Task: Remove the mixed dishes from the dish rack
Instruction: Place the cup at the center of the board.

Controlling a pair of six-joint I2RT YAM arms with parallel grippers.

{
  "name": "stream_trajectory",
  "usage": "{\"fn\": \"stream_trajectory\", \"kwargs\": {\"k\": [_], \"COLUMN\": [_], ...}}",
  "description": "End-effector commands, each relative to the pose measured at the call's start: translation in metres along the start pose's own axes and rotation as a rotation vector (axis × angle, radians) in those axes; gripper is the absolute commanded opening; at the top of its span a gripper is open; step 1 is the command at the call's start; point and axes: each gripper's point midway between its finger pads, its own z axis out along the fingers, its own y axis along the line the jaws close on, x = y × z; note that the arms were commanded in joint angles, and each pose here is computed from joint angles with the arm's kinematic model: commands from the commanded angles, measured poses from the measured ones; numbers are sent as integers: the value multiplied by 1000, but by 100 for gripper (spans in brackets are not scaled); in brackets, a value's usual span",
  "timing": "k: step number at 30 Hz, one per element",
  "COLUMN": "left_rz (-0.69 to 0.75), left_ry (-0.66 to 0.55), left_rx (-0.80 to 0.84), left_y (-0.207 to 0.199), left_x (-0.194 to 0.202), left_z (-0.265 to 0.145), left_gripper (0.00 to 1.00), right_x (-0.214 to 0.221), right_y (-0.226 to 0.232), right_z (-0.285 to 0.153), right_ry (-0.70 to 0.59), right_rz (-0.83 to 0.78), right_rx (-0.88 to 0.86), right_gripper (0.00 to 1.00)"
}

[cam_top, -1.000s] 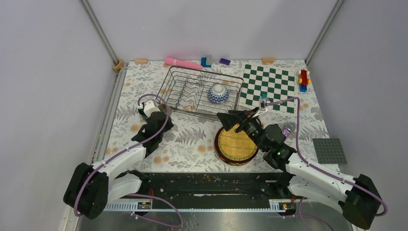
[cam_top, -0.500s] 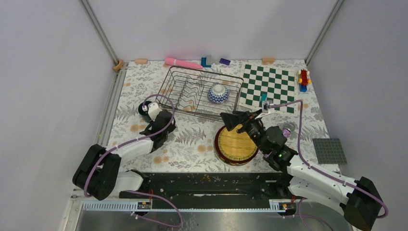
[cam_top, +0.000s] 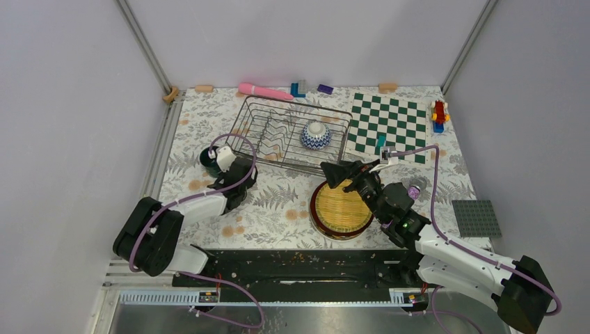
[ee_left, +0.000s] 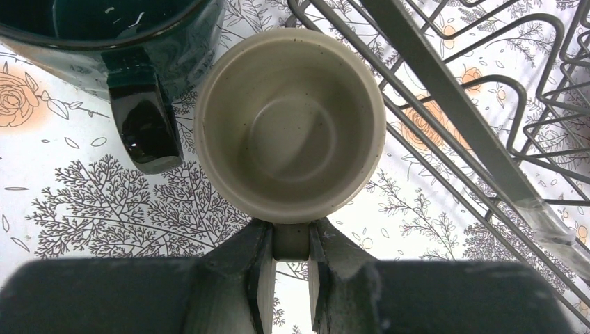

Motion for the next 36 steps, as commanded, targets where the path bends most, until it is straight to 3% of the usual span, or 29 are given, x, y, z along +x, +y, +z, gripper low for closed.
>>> {"fn": "stream_trajectory", "kwargs": {"k": [1,18,25,33,36], "left_rz": [-67,-88,-70,-66,-71], "left_ry": [-89,-63,-75,-93,-101], "left_rx": [10,-50,-71,-75,-67], "left_y": [-17,-12,-11,-11,-13], "left_x": [-27,-15,-18,-23,-25], "left_z": [2,16,16,11,6], "left_gripper": [0,7,25,53,69], "right_x": [-11,-13,-11,-13,-13], "right_y": [-1,-3,-5,-9,-9], "right_z": [-1,1,3,4,4], "right_ry": [-47,-51,-39,-22,-16], "right_rz": [-8,-19,-26,-32,-35], "right_rx": [18,38,53,102,111], "right_gripper": [100,100,100,100,100]}}
